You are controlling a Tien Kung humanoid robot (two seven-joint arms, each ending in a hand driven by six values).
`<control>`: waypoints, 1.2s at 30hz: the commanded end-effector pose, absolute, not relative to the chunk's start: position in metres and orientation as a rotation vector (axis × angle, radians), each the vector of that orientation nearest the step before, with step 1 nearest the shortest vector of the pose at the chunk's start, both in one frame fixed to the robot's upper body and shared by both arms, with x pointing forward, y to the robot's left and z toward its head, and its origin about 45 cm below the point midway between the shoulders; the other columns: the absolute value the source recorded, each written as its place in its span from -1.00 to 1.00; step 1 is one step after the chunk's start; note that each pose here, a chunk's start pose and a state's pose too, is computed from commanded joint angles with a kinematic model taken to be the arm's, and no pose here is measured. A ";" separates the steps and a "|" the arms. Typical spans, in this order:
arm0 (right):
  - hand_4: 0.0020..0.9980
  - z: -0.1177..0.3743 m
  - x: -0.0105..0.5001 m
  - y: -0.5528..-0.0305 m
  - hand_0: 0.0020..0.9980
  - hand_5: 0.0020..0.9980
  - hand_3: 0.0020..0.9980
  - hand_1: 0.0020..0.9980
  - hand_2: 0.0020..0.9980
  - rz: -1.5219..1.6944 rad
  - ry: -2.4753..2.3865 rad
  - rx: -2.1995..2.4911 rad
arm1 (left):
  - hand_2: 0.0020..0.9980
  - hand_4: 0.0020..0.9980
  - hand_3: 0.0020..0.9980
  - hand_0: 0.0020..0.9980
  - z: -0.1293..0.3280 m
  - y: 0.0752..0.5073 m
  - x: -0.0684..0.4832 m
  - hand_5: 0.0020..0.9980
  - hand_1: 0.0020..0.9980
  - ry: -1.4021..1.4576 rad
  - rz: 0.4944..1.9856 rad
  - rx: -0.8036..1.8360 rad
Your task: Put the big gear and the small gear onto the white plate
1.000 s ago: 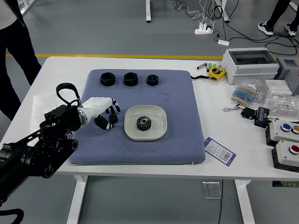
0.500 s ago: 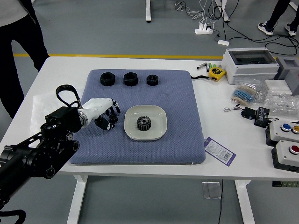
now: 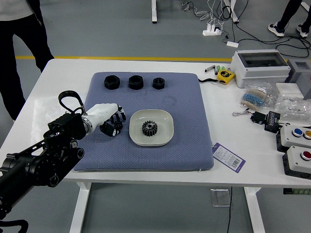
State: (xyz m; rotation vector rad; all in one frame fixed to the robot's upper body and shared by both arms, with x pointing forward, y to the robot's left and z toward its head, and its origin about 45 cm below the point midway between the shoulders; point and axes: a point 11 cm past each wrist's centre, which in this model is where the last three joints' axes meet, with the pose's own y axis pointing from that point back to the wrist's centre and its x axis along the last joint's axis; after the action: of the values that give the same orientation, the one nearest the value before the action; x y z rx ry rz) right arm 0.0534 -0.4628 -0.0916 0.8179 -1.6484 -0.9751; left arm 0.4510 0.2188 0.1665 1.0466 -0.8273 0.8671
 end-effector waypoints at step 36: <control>0.60 -0.091 0.055 -0.463 0.36 0.44 0.18 0.31 0.47 -0.977 -1.654 0.820 | -0.04 0.31 0.12 -0.25 0.216 0.192 0.452 -0.94 -0.16 -0.960 0.855 0.963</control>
State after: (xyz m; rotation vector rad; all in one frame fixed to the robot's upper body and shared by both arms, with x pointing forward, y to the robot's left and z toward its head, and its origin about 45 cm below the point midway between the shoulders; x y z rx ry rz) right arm 0.0550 -0.4632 -0.0913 0.8200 -1.6537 -0.9771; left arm 0.4522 0.1917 0.2160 0.9630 -0.9597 0.8549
